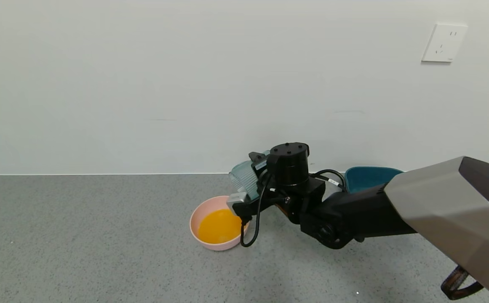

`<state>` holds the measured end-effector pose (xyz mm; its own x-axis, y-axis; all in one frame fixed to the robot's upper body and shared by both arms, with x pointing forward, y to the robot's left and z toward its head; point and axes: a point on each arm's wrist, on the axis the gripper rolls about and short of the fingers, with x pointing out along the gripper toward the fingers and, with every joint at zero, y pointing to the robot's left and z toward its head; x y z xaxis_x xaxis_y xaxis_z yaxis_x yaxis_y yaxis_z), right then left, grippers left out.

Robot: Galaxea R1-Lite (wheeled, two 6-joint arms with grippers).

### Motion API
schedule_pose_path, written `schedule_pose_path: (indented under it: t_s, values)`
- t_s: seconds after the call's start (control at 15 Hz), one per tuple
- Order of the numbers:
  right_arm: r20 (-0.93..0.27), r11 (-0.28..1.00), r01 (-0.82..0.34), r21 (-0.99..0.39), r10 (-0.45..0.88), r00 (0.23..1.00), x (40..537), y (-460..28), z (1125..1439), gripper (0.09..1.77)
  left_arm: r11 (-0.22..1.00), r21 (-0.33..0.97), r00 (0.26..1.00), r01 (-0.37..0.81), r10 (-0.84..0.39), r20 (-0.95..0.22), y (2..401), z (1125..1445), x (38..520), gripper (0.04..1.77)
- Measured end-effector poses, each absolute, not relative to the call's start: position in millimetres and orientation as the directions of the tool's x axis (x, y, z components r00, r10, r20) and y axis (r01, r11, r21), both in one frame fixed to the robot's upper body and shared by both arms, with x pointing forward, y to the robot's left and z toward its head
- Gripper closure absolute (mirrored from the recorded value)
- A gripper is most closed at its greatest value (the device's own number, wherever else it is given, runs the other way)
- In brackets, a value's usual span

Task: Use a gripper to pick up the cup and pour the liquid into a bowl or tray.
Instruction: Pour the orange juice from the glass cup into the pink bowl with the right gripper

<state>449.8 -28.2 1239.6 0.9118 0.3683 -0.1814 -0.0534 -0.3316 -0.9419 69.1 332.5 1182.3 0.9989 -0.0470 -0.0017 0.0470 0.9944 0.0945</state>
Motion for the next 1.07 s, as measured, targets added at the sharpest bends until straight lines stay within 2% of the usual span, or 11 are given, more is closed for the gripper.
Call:
schedule_pose_path:
  t_s: [0.6, 0.73, 1.07]
  values:
    - [-0.166, -0.306, -0.049, -0.951, 0.368, 0.915, 451.5, -31.4, 1243.5, 0.49, 0.994, 0.094, 0.999, 0.047, -0.047, -0.002, 332.4, 1182.3, 69.1, 0.09]
    - [-0.17, -0.219, -0.093, -0.971, 0.365, 0.915, 450.8, -33.0, 1243.4, 0.49, 0.994, 0.094, 0.999, 0.047, -0.047, -0.002, 332.5, 1182.3, 69.1, 0.09]
    - [-0.169, 0.095, -0.21, -0.973, 0.329, 0.929, 444.0, -35.5, 1248.3, 0.49, 0.994, 0.094, 0.999, 0.047, -0.047, -0.002, 332.4, 1182.3, 69.1, 0.09]
